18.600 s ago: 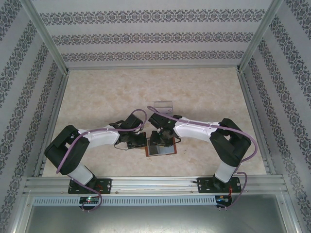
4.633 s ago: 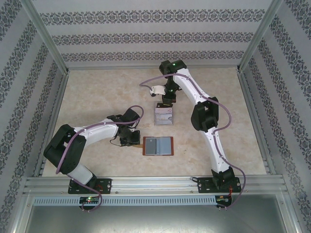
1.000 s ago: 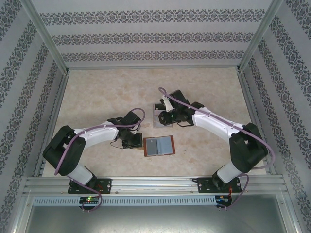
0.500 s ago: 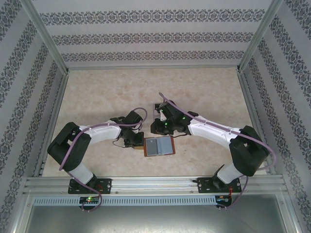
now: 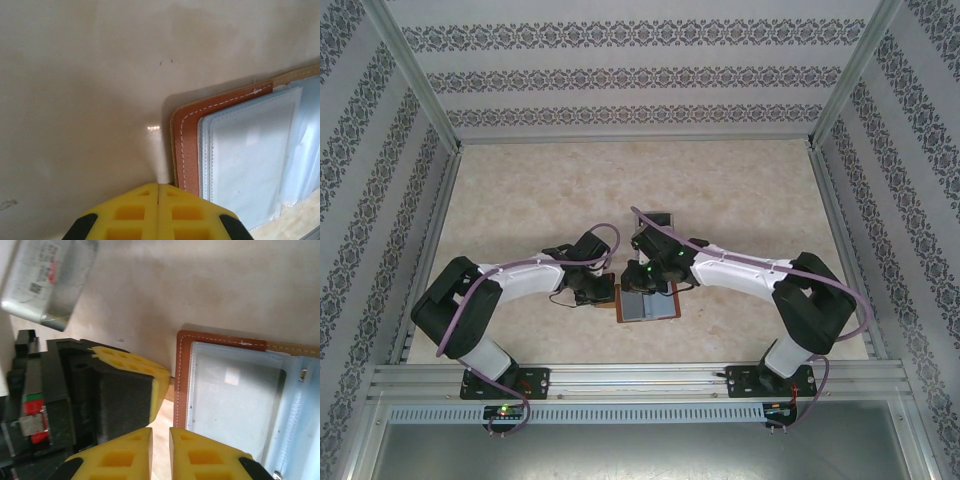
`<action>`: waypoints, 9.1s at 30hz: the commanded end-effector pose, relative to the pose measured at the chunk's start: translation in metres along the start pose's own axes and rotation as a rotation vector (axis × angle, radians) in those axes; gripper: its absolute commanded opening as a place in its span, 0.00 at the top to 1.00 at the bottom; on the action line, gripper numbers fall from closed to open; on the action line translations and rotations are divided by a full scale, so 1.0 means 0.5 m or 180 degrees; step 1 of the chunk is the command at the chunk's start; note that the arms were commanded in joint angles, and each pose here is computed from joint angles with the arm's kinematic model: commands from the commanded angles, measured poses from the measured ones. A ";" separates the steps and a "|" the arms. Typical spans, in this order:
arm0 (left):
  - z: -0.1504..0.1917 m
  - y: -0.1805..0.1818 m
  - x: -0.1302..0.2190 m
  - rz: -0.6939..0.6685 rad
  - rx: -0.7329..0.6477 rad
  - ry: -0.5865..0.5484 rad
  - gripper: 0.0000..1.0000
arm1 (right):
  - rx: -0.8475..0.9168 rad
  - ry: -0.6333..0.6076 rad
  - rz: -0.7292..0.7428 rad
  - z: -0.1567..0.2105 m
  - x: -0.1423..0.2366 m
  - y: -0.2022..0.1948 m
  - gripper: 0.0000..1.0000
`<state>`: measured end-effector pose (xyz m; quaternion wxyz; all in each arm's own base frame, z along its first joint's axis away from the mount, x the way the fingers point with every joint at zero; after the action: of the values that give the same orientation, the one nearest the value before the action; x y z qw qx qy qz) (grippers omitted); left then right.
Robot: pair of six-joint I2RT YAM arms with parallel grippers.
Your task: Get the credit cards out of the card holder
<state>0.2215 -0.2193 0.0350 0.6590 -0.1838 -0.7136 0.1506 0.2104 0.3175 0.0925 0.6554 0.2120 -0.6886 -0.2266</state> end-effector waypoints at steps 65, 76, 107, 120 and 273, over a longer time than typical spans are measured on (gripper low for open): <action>0.015 0.014 -0.013 0.0128 0.0037 0.0055 0.97 | 0.0480 -0.0123 0.2227 0.032 0.038 -0.122 0.59; 0.017 0.020 -0.019 0.0080 0.0038 0.0104 0.97 | 0.0416 -0.0140 0.2183 0.032 0.055 -0.146 0.89; 0.010 0.008 -0.006 0.0083 -0.0008 0.0118 0.96 | 0.0370 0.0025 0.2709 0.051 0.046 -0.246 0.74; -0.010 -0.023 0.020 0.0175 -0.0055 0.0058 0.96 | 0.0383 -0.0089 0.2791 0.045 0.090 -0.241 0.68; 0.030 -0.068 -0.023 0.0139 -0.0127 0.0187 0.99 | -0.0038 -0.0024 0.1177 0.021 -0.011 -0.152 0.62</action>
<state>0.2075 -0.2531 0.0476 0.6671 -0.2204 -0.6951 0.1525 0.2001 0.2712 0.0423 0.6840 0.0961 -0.7118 -0.1273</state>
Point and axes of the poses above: each hand's point on the last joint's axis, 136 mm out from that joint toward the fingers, its own x axis back along the fingers, its own y axis along the line the jaws close on, z = x × y, the point moved 2 cm from there along x, back along the fingers, and after that the axes turned 4 degrees about -x, right-handed, at the moved point
